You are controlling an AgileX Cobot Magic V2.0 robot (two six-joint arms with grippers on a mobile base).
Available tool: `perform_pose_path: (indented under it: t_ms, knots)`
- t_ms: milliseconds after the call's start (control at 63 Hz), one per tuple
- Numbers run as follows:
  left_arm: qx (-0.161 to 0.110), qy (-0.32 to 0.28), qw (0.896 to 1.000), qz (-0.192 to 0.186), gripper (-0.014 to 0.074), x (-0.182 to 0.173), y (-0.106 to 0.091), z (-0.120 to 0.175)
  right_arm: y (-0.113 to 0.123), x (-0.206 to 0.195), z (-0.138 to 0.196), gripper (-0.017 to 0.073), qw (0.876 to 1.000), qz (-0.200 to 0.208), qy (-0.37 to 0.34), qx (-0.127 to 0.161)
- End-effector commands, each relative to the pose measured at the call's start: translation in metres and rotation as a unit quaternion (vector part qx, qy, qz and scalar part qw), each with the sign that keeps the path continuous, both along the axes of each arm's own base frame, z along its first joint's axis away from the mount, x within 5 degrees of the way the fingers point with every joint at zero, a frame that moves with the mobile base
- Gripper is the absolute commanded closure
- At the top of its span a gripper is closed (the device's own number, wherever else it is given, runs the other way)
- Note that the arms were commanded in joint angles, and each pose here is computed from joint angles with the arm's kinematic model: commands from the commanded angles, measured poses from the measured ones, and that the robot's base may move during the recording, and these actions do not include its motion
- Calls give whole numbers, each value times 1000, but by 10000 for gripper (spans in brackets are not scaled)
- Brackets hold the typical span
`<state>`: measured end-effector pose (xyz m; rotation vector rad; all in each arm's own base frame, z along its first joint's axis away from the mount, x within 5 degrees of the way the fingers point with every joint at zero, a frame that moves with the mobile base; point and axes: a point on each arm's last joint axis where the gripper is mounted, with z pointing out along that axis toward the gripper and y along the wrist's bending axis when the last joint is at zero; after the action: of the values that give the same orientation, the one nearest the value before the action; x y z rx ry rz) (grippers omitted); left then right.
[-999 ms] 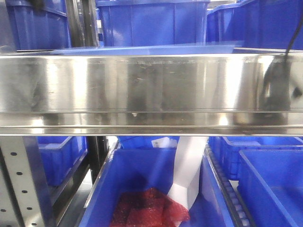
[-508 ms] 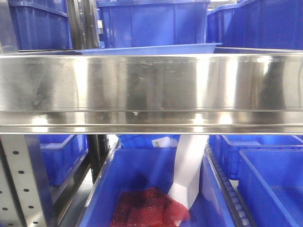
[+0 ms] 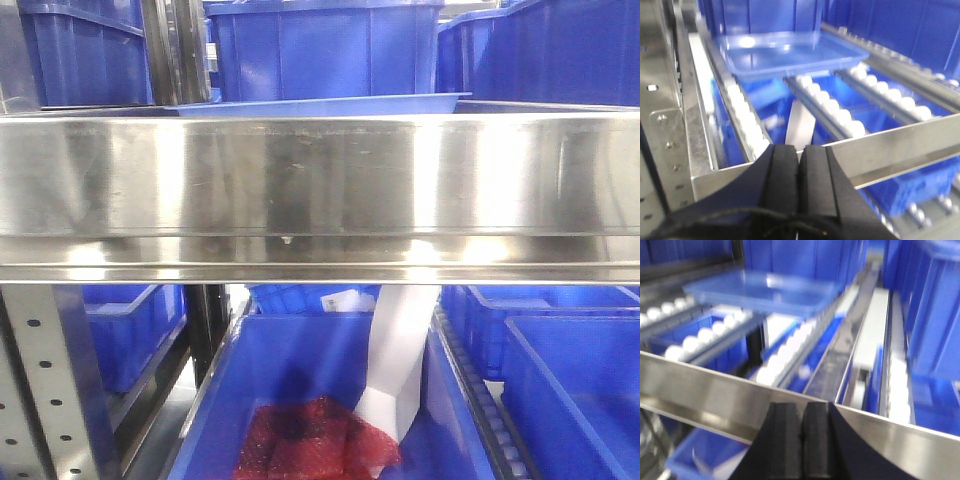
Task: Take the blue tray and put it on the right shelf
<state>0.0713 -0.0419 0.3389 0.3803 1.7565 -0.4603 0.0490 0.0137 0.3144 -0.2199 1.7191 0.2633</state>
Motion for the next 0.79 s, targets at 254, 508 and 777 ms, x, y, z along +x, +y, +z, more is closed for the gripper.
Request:
perform_pose_path:
  t_ms: [254, 508, 777]
  knots:
    - [-42, -75, 996, -7, 642, -6, 2, 9, -1, -5, 5, 508, 994, 8, -106, 16]
    - [-42, -75, 996, -7, 642, -6, 2, 9, -1, -5, 5, 508, 994, 8, -106, 16]
    - [-43, -85, 993, 72, 642, -11, 17, -19, -1, -5, 5, 508, 994, 8, -106, 16]
